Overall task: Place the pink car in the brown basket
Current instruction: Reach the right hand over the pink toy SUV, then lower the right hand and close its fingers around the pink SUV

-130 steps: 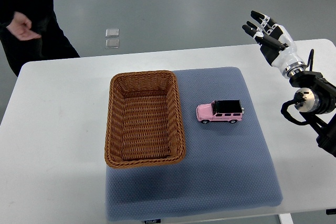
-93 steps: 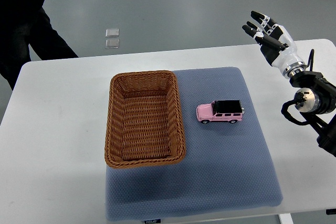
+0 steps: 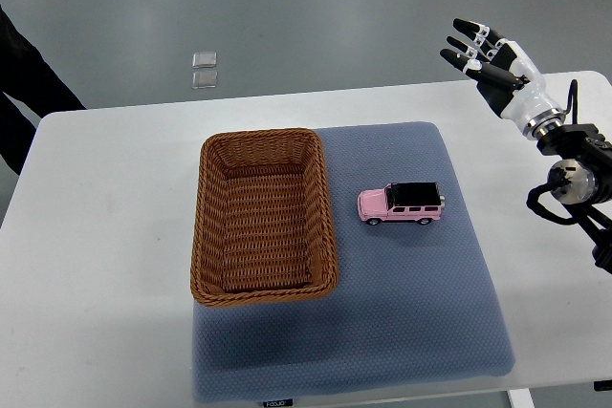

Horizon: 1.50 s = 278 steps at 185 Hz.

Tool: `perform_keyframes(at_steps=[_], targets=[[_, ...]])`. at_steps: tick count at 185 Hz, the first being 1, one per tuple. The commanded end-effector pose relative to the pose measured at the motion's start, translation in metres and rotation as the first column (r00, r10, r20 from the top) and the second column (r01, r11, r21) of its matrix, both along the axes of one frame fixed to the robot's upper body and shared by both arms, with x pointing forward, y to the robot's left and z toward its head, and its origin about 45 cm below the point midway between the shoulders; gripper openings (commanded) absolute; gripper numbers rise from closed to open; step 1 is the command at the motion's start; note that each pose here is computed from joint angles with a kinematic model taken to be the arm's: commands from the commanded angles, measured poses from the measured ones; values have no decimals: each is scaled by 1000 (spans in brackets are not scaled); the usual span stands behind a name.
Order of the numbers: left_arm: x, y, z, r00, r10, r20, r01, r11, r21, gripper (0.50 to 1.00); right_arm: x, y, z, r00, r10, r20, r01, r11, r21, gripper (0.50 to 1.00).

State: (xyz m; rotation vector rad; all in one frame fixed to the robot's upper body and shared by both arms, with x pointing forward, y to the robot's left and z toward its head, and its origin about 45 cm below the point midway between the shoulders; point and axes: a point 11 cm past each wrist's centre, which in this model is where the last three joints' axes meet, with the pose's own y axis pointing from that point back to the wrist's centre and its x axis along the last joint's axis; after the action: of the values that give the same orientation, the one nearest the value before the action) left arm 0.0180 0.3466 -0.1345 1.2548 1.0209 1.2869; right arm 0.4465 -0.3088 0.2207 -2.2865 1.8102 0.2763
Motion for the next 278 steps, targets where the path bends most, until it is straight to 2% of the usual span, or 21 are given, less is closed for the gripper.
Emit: perform_keyframes(at_steps=[1, 47, 92, 125, 155, 212, 278], targets=[[1, 0, 0, 1000, -1, 1, 1, 1000, 0, 1000, 0, 0, 3, 1000, 20, 13, -19, 999, -35, 913], [1, 0, 0, 1000, -1, 1, 1, 1000, 0, 1000, -4, 3, 10, 986, 163, 36, -154, 972, -179, 913], [3, 0, 0, 1000, -7, 3, 7, 1000, 0, 1000, -3, -1, 39, 949, 307, 75, -253, 880, -401, 913], [6, 0, 0, 1000, -9, 7, 9, 1000, 1, 1000, -10, 4, 55, 886, 459, 60, -308, 683, -663, 913], [6, 0, 0, 1000, -11, 6, 11, 1000, 1, 1000, -22, 7, 45, 829, 559, -13, -327, 465, -823, 913], [6, 0, 0, 1000, -14, 5, 14, 1000, 1, 1000, -47, 24, 24, 729, 671, -133, -363, 215, -906, 911], [6, 1, 0, 1000, -13, 4, 13, 1000, 4, 1000, -63, 53, -6, 679, 720, -141, -317, 115, -941, 907]])
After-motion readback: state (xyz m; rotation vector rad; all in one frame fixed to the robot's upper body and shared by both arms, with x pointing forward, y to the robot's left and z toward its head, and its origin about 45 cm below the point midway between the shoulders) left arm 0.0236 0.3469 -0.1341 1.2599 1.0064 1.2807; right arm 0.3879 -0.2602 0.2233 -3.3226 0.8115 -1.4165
